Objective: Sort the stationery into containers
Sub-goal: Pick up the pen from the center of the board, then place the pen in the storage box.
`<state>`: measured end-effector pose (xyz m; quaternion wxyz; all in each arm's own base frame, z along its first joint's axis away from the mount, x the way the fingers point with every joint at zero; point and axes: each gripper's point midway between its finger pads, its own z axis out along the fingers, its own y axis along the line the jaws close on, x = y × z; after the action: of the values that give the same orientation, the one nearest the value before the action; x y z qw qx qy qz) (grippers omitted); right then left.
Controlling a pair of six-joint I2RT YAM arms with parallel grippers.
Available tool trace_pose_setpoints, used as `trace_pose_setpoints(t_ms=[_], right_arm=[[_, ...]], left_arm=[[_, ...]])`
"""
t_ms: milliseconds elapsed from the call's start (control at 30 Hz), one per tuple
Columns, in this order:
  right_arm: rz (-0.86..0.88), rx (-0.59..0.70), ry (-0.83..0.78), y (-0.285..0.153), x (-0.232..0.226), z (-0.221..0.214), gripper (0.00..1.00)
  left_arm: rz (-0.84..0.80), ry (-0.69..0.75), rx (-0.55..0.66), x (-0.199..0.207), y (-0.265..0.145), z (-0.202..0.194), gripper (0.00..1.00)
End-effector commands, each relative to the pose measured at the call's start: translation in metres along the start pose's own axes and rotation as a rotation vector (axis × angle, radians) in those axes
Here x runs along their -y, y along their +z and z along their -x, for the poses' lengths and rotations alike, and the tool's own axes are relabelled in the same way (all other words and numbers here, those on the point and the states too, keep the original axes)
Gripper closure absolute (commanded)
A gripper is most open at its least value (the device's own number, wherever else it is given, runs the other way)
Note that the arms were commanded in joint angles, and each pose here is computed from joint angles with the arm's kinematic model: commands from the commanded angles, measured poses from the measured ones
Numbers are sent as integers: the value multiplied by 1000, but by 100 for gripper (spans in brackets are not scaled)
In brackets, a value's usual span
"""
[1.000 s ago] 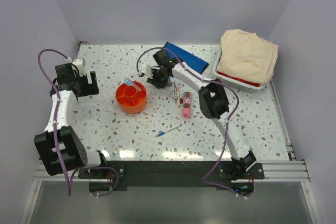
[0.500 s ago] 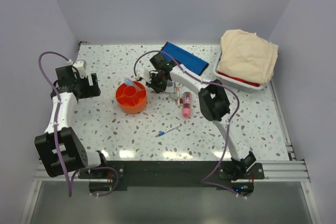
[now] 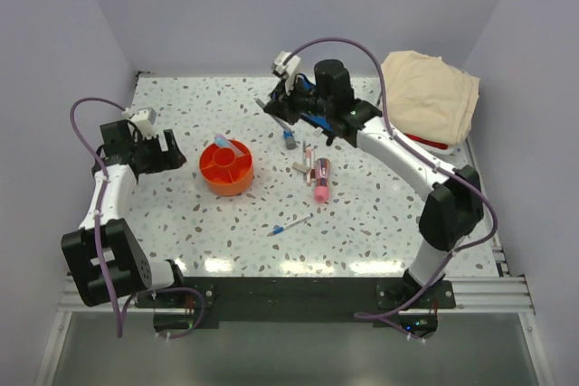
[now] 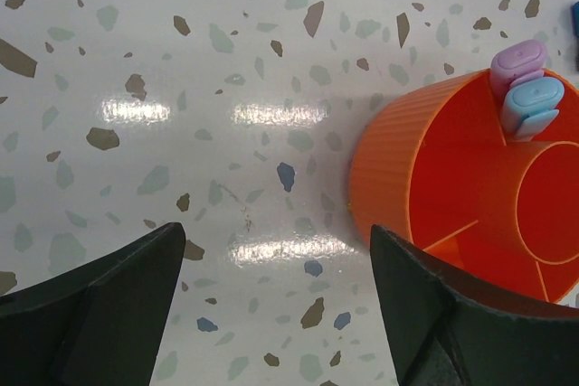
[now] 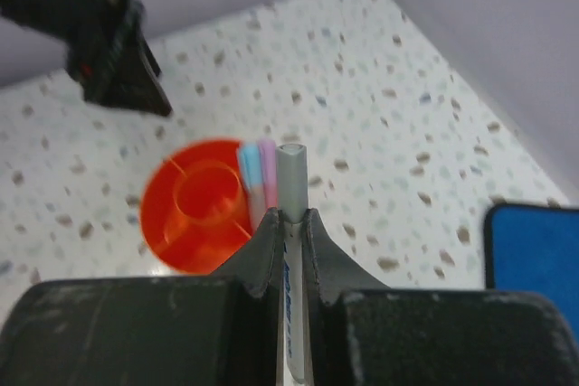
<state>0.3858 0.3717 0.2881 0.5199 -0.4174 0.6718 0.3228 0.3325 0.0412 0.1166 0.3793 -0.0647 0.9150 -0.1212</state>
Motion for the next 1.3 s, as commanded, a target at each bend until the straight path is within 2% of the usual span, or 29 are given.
trace_pose_setpoints(t_ms=[0,33,133,267,1133,1167,1267], right_arm=[[100,326,127,19,-45,45,100],[111,399,114,21,-57,60,100],[142,479,138,30,-81,64,100],[182,533,111,40,-104,55,100],[117,458,113,94,-85,-44,100],[116,460,117,93,-84,-44,99],[101,449,128,91,-80,-53,86]], left_arm=[[-52,28,50,8,-4,23,12],[-52,27,46,8,-3,23,12],[-63,25,42,9,-2,25,12],[-64,50,39,8,-1,29,12],[-74,42,33,4,11,44,12],[-75,41,29,4,12,43,12],[-72,34,24,3,15,42,12]])
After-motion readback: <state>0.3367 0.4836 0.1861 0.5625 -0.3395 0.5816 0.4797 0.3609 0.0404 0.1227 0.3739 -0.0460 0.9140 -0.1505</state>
